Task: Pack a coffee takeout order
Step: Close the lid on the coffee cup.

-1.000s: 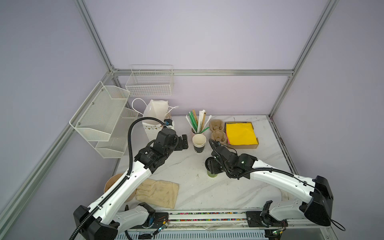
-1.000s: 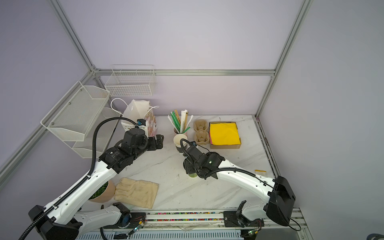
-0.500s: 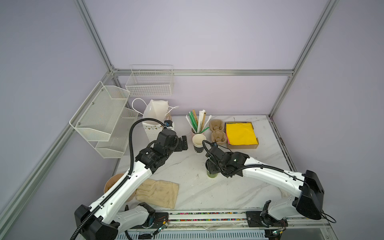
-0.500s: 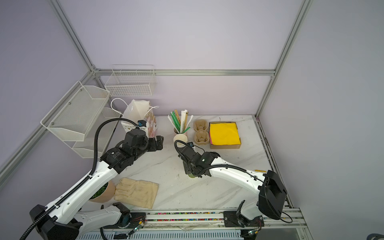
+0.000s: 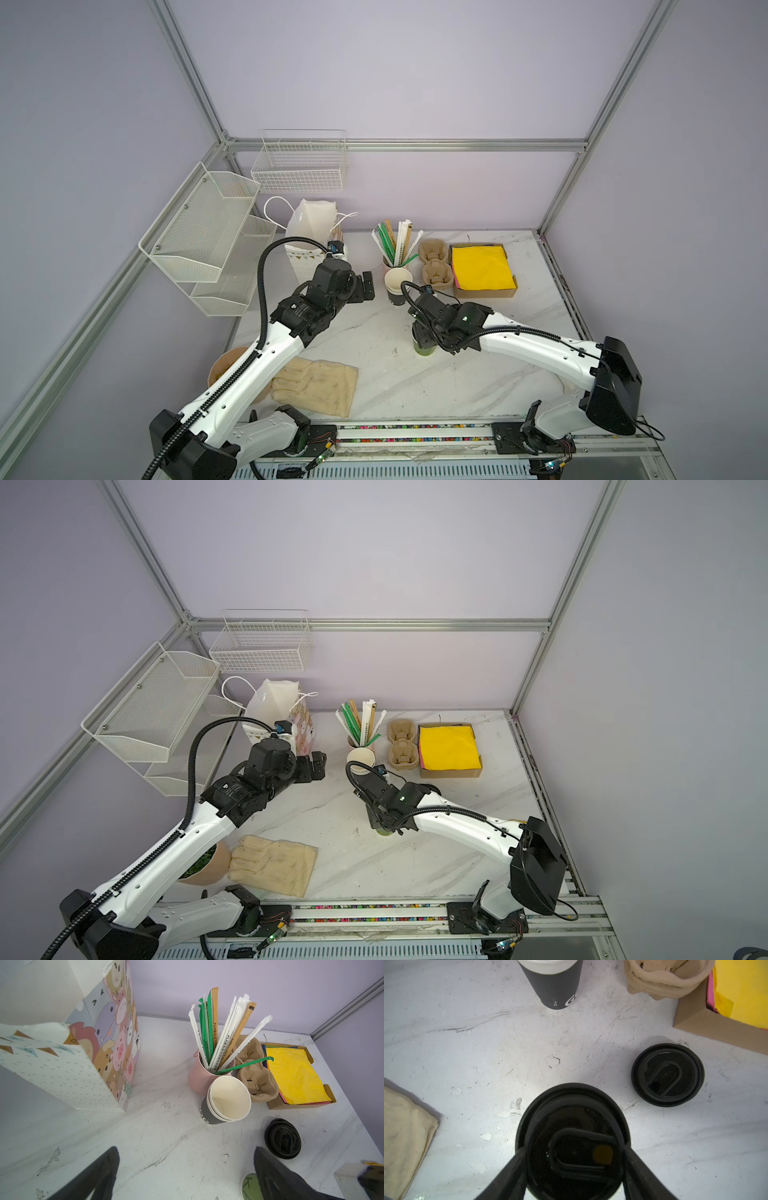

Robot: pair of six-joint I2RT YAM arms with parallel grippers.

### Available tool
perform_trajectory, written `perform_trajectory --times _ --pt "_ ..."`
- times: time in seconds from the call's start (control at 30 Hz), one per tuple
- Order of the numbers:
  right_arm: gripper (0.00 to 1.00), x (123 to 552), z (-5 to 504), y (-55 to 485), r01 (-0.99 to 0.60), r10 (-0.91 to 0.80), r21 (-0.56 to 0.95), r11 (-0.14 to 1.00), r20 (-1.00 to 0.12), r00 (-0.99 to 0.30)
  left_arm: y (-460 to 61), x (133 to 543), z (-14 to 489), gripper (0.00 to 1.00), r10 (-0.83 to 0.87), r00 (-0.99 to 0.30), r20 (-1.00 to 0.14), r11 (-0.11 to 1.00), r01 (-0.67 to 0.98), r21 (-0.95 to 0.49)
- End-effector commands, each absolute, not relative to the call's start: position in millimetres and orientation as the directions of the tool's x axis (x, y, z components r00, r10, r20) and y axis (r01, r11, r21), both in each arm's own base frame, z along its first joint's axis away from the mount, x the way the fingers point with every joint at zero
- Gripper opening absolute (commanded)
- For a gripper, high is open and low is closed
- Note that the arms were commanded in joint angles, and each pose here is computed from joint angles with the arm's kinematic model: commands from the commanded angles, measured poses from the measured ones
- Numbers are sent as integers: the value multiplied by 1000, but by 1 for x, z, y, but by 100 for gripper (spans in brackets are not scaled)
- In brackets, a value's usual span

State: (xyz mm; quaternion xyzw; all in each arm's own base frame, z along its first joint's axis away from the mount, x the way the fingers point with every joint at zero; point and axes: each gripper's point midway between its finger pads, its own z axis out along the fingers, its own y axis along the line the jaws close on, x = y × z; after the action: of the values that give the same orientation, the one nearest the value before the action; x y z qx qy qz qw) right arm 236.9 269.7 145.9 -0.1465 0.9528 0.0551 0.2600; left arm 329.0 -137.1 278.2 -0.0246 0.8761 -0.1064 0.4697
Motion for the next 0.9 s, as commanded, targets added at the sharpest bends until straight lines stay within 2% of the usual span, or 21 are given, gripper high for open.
perform_trajectory --times 0.0,0.27,0.87 --pt "67 234 138 263 -291 -256 -4 957 -494 -831 -136 331 274 100 -133 -550 -824 977 69 -203" --pt "67 233 138 263 -289 -252 0 957 -492 -833 -136 331 271 100 -137 -555 -821 975 69 -209" --pt "67 216 94 246 -270 -273 -63 961 -382 -883 -146 330 259 100 -146 -597 -789 965 89 -246"
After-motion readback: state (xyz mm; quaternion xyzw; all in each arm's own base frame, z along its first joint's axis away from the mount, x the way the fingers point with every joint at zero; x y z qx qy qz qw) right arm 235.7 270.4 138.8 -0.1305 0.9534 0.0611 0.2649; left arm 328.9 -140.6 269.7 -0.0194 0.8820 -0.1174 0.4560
